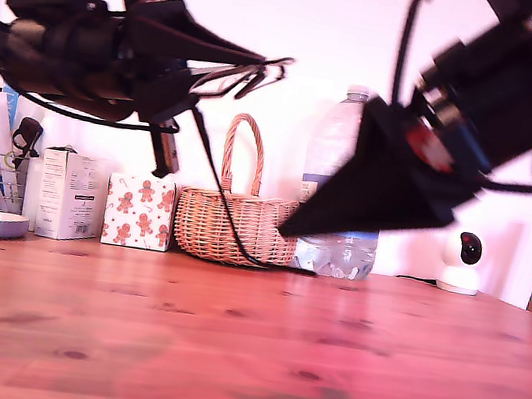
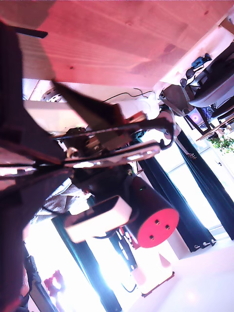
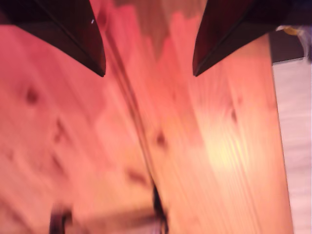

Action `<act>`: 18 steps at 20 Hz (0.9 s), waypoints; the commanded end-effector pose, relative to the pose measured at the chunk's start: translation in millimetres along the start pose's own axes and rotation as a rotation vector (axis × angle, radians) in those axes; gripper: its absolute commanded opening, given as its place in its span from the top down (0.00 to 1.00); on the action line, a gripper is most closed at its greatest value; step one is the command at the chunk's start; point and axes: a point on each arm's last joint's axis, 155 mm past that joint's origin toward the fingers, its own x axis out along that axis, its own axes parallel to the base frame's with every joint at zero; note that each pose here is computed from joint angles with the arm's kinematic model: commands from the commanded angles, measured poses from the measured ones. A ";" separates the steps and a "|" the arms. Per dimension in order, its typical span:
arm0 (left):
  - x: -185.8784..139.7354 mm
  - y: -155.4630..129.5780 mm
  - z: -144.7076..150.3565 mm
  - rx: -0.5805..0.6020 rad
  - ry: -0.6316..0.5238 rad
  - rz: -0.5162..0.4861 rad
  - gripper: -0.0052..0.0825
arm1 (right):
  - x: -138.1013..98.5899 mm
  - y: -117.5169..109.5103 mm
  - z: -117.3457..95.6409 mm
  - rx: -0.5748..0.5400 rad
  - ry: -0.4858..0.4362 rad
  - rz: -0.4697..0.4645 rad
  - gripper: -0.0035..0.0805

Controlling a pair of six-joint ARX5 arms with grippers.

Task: Pick up the glasses and close them, then place them back on the table

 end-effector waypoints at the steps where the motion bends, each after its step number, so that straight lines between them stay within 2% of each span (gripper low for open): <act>1: 7.4 -13.5 4.9 -0.028 -0.031 -0.115 0.97 | 4.8 -0.8 2.4 -0.036 -0.005 -0.005 0.35; 6: 21.1 -17.8 -1.9 -0.041 0.005 -0.136 0.97 | 18.0 1.7 -7.2 -0.030 0.017 0.014 0.35; 11: 21.3 -18.0 -2.3 -0.055 0.006 -0.136 0.97 | 33.4 0.7 -21.9 -0.023 0.056 0.010 0.35; 12: 21.3 -18.0 -2.4 -0.058 0.006 -0.136 0.97 | 36.7 -4.7 -26.2 -0.030 0.072 -0.017 0.35; 14: 21.3 -18.0 -2.5 -0.059 0.006 -0.136 0.97 | 39.3 -30.1 -34.1 -0.071 0.113 -0.137 0.35; 18: 21.3 -18.0 -2.7 -0.063 0.006 -0.135 0.97 | 18.7 -106.1 -23.6 -0.172 0.090 -0.430 0.35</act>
